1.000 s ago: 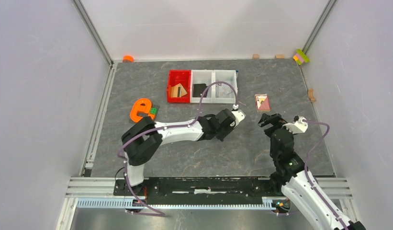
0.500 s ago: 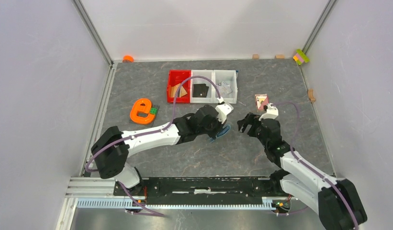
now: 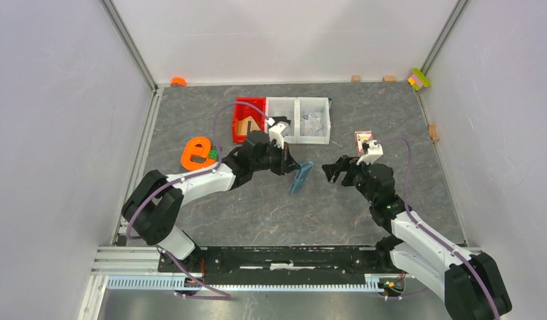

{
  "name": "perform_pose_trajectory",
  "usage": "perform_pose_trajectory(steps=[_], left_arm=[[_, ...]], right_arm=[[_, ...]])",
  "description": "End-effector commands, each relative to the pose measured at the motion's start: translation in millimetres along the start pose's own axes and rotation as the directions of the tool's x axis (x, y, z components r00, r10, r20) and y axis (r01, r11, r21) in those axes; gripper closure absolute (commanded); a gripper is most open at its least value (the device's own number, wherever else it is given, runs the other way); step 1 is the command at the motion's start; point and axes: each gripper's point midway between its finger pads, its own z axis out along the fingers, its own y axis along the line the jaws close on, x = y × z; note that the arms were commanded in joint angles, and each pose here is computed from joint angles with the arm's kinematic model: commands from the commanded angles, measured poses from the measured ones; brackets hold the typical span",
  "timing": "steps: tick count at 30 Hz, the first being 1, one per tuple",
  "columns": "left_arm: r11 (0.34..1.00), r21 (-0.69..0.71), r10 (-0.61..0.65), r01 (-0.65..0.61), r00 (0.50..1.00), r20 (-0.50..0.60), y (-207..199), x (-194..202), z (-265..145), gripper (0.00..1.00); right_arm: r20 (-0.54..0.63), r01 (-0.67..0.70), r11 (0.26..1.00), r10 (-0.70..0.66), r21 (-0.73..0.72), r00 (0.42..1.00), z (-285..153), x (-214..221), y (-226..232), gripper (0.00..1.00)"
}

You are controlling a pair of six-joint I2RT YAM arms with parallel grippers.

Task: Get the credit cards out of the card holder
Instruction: Open the card holder at the center of the board.

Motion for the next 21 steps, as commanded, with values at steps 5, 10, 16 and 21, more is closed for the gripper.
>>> perform_pose_trajectory(steps=[5, 10, 16, 21], left_arm=[[0.961, -0.006, -0.277, 0.277, 0.961, 0.010, 51, 4, 6, 0.98], [0.958, -0.135, -0.258, 0.252, 0.966, -0.031, 79, 17, 10, 0.98], [0.963, -0.165, -0.232, 0.214, 0.968, -0.100, 85, 26, 14, 0.85], [0.967, -0.160, -0.216, 0.198, 0.971, -0.104, 82, 24, 13, 0.51]], right_arm=[[0.009, 0.026, 0.999, -0.025, -0.046, 1.000, 4, -6, 9, 0.08], [-0.025, 0.033, 0.995, -0.035, -0.094, 0.999, 8, 1, 17, 0.09], [-0.081, 0.025, 0.987, -0.039, -0.160, 0.996, 13, 13, 26, 0.12], [-0.139, 0.031, 0.985, -0.055, -0.171, 0.989, 20, 23, 29, 0.12]])
